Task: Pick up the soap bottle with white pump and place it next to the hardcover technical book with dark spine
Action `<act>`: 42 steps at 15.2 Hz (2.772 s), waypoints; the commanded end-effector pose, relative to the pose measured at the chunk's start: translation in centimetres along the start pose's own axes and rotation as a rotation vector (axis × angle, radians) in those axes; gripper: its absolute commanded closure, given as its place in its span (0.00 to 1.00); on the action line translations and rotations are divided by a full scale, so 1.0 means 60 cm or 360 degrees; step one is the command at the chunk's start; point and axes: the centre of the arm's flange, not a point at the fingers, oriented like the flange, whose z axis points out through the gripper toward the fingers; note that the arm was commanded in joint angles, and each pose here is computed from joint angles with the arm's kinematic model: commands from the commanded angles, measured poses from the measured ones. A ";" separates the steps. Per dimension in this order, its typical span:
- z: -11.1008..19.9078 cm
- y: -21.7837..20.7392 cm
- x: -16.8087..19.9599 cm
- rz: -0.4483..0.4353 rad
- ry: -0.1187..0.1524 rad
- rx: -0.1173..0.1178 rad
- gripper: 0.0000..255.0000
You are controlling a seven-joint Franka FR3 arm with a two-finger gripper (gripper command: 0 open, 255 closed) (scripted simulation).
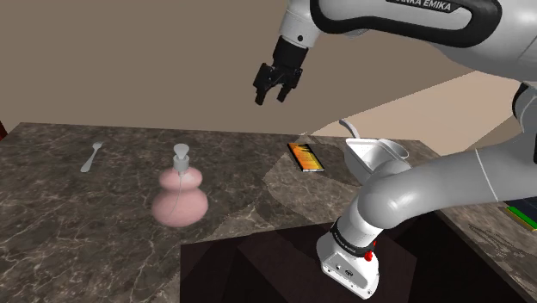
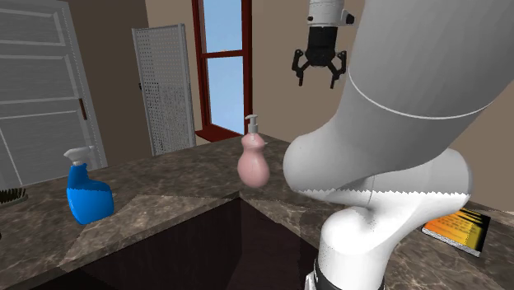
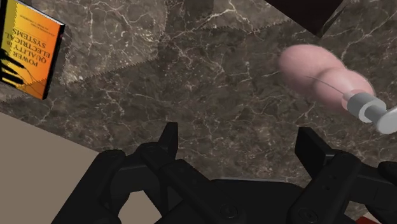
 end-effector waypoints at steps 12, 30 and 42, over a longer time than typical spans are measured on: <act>0.136 -0.260 0.054 -0.0098 -0.0034 -0.0072 0.00; 0.275 -0.387 0.071 -0.0148 -0.0052 -0.0109 0.00; 0.274 -0.387 0.071 -0.0148 -0.0052 -0.0109 1.00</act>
